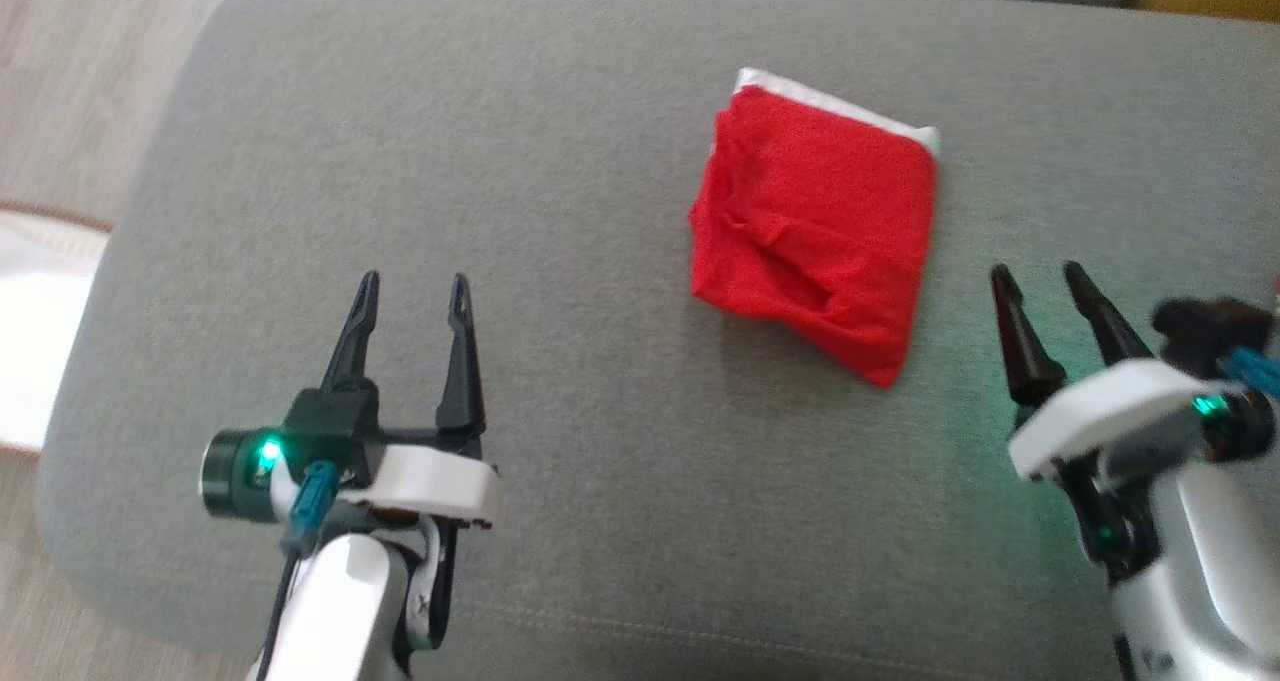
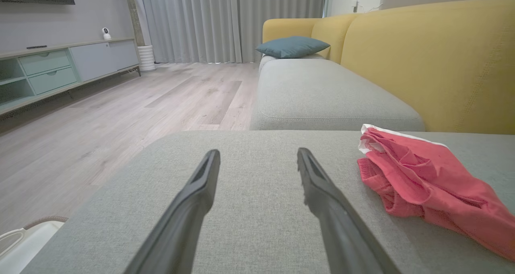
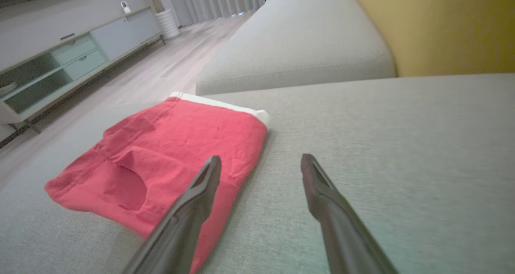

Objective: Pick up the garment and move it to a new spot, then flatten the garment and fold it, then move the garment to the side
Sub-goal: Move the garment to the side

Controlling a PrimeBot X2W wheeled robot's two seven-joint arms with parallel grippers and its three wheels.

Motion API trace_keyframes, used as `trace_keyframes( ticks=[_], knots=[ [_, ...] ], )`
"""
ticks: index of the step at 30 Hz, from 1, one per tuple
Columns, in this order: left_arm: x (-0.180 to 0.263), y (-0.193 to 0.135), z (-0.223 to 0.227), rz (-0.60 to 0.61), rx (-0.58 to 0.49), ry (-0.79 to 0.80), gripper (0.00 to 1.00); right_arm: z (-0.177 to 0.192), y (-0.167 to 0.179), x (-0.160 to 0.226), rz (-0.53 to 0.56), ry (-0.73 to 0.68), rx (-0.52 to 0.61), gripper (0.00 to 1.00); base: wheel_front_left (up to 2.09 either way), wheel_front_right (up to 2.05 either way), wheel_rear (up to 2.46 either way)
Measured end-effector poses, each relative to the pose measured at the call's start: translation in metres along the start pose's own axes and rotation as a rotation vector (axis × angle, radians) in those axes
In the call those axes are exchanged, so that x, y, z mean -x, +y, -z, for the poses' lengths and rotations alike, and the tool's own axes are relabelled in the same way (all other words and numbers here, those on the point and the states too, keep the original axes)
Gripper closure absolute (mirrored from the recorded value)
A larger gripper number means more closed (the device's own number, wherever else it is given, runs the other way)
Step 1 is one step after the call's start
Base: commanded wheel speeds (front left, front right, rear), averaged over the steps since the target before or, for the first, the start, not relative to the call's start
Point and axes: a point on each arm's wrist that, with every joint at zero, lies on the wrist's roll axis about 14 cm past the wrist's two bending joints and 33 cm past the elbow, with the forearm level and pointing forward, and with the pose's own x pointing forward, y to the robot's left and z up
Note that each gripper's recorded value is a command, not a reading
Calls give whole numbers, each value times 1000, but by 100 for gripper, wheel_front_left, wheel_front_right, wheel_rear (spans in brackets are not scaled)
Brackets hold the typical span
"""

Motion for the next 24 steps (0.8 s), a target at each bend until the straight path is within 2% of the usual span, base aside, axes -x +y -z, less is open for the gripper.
trace_keyframes(
  ticks=[5,9,12,13,14,15,24],
  knots=[
    [-2,4,3,-18,-1,8,0,36,17,-36,-50,166,-23,0,0,0,0],
    [-3,8,5,-38,2,17,0,76,24,-47,-59,340,-50,0,0,0,0],
    [-3,10,7,-47,2,24,0,77,30,-57,-73,389,-60,0,0,0,0],
    [-3,10,8,-48,2,25,0,76,33,-60,-80,398,-61,29,0,0,0],
    [-3,10,8,-46,-1,24,0,76,35,-61,-86,412,-57,62,0,0,0],
    [-4,9,8,-43,-3,23,0,75,36,-61,-90,419,-60,100,0,0,0],
    [-10,-3,6,-4,-1,11,0,72,44,-49,-123,390,-42,100,0,0,0]
  ],
)
